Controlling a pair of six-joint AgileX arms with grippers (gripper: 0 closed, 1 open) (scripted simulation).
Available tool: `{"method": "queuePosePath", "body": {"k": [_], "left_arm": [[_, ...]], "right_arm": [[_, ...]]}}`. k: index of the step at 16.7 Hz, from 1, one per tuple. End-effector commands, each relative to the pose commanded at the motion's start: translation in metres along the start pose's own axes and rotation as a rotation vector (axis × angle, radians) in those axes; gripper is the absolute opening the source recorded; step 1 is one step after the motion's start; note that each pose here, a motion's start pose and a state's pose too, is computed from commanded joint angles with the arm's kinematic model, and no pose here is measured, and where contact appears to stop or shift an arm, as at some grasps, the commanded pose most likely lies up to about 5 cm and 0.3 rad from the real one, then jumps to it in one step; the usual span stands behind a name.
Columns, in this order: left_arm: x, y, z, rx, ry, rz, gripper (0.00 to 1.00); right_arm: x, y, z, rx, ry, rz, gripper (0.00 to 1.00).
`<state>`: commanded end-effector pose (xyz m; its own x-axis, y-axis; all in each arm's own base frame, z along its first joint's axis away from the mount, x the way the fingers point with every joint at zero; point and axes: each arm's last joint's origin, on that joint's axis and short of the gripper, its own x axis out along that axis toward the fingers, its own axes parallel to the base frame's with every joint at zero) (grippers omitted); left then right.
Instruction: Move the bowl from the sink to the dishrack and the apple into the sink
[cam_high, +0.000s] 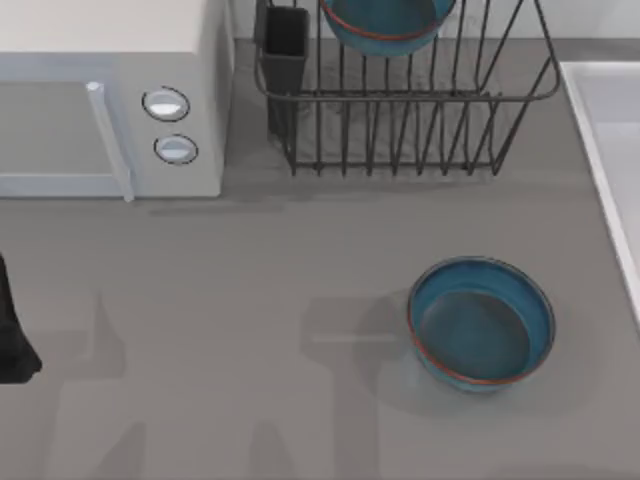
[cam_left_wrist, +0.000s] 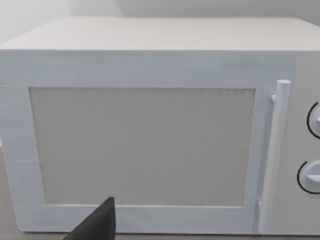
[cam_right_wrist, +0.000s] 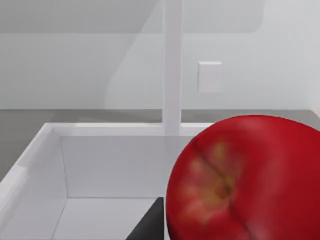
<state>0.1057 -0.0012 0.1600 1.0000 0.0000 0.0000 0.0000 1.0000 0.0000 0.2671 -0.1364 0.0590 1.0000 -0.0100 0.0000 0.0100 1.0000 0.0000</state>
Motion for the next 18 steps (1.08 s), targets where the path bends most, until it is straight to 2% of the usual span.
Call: {"method": "queuePosePath", "body": {"k": [8,18], "left_arm": [[0.0000,0.0000,0.0000,0.000,0.000,0.000,1.00],[0.0000,0.0000,0.0000,0.000,0.000,0.000,1.00]], "right_arm": [[0.0000,0.0000,0.0000,0.000,0.000,0.000,0.98],[0.0002,0.0000,0.0002,0.000,-0.001,0.000,1.00]]}}
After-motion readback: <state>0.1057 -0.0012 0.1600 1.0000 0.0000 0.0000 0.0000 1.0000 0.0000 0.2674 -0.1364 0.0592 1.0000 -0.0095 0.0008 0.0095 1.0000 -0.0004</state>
